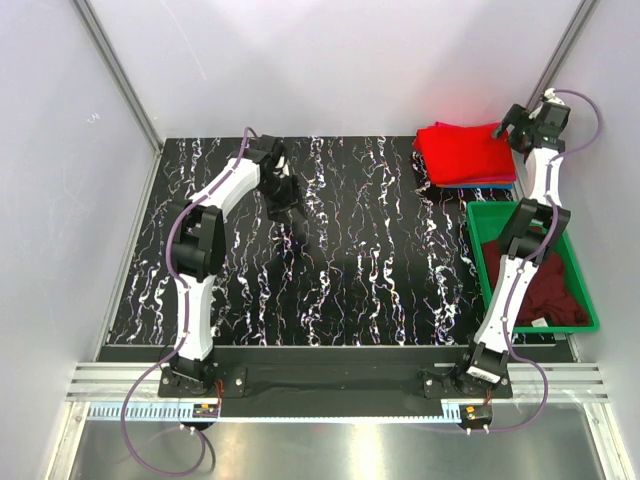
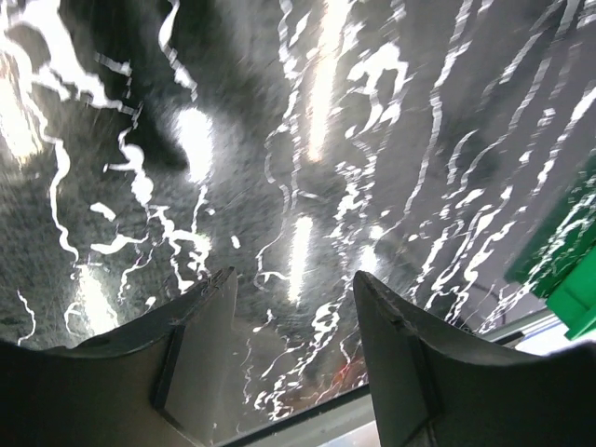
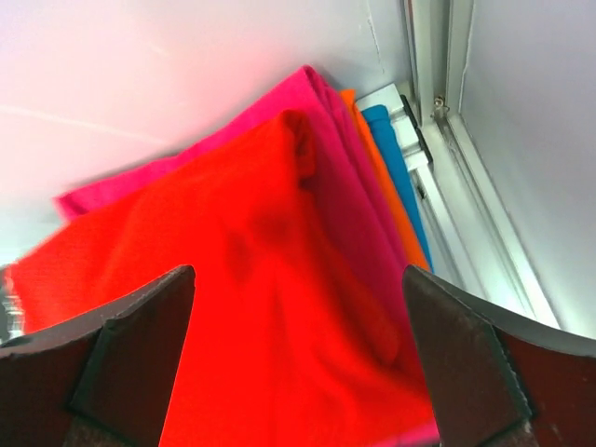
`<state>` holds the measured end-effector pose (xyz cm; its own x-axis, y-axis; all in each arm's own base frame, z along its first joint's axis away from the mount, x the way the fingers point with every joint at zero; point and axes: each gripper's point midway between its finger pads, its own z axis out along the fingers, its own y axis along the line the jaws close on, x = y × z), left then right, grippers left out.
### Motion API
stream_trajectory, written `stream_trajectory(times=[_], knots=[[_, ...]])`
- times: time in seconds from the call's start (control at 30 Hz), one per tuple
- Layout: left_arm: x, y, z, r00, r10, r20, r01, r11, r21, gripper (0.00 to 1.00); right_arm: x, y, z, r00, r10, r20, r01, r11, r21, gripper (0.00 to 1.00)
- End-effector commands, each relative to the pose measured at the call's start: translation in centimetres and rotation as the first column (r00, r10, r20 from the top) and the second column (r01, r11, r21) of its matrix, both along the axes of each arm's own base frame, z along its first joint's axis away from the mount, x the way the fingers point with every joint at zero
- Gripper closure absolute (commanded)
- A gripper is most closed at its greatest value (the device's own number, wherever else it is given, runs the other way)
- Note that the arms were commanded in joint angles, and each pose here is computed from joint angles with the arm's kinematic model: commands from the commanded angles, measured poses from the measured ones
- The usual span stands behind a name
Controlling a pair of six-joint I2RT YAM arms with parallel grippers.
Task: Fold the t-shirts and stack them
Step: Neatly place the folded tshirt to the corner
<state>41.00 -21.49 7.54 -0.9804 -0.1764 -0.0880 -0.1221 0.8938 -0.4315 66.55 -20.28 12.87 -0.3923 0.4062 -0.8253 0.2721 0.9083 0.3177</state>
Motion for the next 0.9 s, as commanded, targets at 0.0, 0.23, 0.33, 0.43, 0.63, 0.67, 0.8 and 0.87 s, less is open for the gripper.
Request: stream_trajectory(times=[0.0,0.23,0.33,0.43,0.63,0.67,0.8,0.87], knots=[[0.7,-0.5,3.1,0.998,-0.013,0.069,0.016,0.999,-0.041,0.41,-1.1,1.4,10.5,0.989,-0.052,0.137,0.054,0.999,-0.011,0.0],[0.5,-0.8,3.8,0.995,-0.027,0.093,0.035,0.996,-0.08,0.41,-1.8,8.5,10.2,0.997,0.058,0.043,-0.06,0.996,0.062,0.01],[0.2,-1.0,4.1,0.995,-0.03,0.095,0.039,0.994,-0.099,0.41,-2.3,12.8,7.9,0.988,0.154,0.008,-0.152,0.962,0.225,0.05],[0.1,-0.9,4.5,0.994,-0.034,0.103,0.045,0.994,-0.102,0.41,-3.5,14.5,5.1,0.985,0.169,-0.037,-0.149,0.938,0.312,0.06],[-0.3,-0.4,4.5,0.992,-0.032,0.123,0.044,0.995,-0.092,0.41,-2.1,9.5,5.4,0.997,0.075,0.03,-0.081,0.926,0.369,0.17],[-0.6,-0.3,4.1,0.993,-0.027,0.112,0.038,0.995,-0.092,0.41,-1.9,9.1,5.5,0.995,0.092,0.045,-0.102,0.903,0.417,0.29],[-1.3,-0.4,3.4,0.996,-0.017,0.088,0.027,0.994,-0.104,0.42,-0.2,8.1,6.3,0.972,0.137,0.189,-0.217,0.827,0.518,0.66],[-1.2,-0.2,3.6,0.995,-0.013,0.097,0.022,0.995,-0.094,0.42,-0.1,9.4,7.5,0.949,0.188,0.254,-0.304,0.762,0.571,0.7]])
